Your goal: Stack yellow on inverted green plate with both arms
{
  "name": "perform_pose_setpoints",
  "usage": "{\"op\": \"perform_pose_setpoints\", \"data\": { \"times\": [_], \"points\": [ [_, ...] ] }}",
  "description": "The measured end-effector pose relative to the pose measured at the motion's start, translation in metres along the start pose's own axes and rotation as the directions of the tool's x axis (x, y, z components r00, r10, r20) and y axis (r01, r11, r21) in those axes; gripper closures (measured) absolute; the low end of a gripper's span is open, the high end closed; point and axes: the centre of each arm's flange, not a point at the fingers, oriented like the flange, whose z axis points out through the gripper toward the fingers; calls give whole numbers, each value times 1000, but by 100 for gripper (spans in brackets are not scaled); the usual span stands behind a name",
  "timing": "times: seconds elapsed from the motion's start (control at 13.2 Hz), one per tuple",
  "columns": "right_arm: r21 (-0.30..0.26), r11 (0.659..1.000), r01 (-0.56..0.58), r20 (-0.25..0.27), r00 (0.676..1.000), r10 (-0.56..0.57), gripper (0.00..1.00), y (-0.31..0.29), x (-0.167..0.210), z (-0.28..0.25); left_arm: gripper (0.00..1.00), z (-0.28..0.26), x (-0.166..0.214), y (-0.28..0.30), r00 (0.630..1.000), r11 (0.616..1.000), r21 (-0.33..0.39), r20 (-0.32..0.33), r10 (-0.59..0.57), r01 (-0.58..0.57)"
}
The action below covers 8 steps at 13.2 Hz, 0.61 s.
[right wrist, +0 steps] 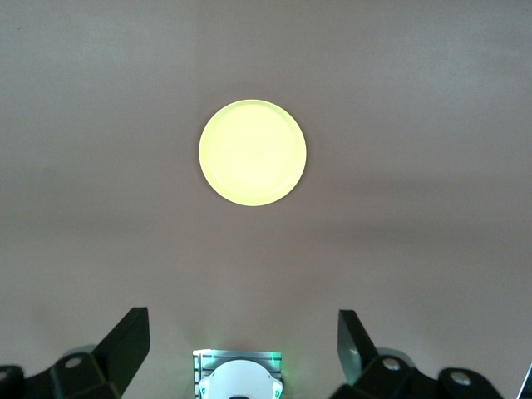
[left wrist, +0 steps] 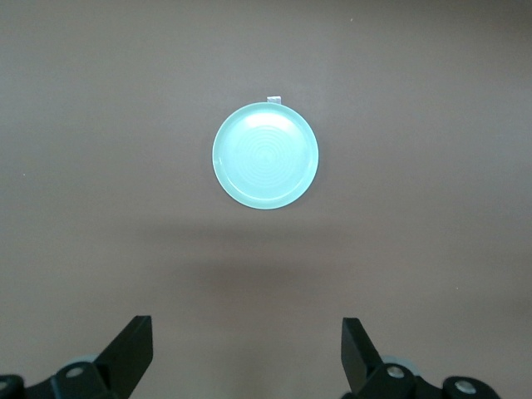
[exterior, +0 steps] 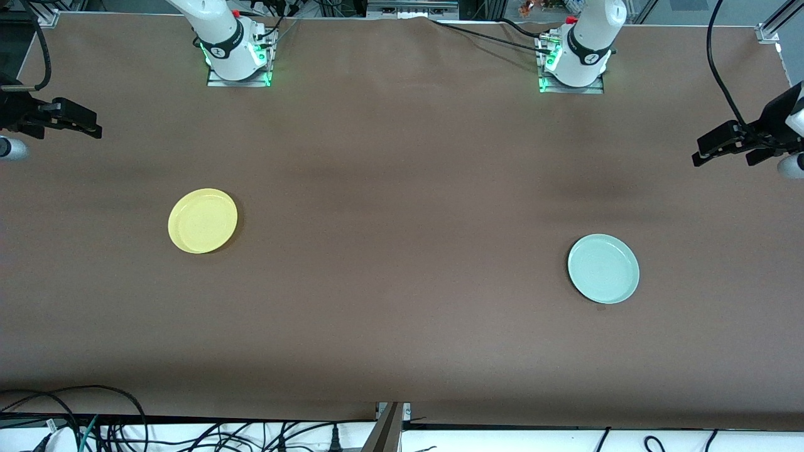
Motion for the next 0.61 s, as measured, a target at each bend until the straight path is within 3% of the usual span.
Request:
{"op": "perform_pose_setpoints", "data": {
  "times": [0.61],
  "points": [
    [0, 1000, 0, 0, 1000, 0, 0, 0, 0, 0, 0, 4, 4, -1, 1000, 1000, 0, 6, -2, 2]
  ]
}}
